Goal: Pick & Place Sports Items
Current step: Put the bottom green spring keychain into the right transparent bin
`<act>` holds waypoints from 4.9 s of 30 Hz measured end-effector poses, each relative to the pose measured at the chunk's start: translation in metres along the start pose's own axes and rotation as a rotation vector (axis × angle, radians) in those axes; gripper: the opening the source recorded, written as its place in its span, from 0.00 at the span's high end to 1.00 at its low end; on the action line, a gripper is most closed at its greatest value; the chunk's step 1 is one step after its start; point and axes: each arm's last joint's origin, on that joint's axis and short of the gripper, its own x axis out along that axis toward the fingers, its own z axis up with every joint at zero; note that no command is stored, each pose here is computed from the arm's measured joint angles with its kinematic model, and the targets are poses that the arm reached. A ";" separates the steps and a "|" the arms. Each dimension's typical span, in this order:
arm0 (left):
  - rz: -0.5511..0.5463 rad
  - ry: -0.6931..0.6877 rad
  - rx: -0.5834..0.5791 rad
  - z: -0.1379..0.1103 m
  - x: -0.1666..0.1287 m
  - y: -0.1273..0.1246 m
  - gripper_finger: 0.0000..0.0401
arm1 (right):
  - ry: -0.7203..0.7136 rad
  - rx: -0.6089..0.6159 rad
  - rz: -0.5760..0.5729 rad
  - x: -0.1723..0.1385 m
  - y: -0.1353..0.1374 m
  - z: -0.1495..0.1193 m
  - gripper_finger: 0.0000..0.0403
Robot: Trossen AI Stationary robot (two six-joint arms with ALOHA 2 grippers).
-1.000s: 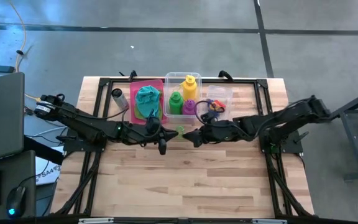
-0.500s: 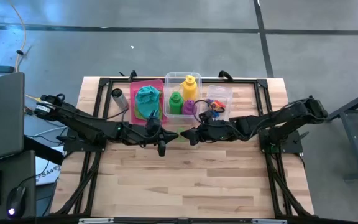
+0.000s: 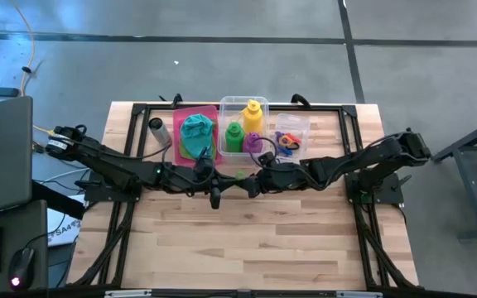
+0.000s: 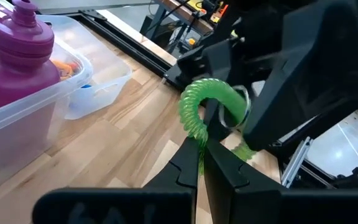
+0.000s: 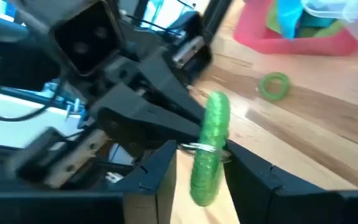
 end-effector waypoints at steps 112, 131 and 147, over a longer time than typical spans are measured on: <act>0.238 0.119 0.201 0.053 -0.026 0.069 0.54 | 0.140 -0.584 -0.692 -0.132 -0.081 0.120 0.95; 0.245 0.078 0.209 0.063 -0.038 0.070 0.54 | 0.393 -0.695 -0.600 -0.094 -0.137 0.170 0.95; 0.232 0.080 0.161 0.061 -0.038 0.066 0.54 | 0.476 -0.609 -0.631 -0.076 -0.196 0.202 0.95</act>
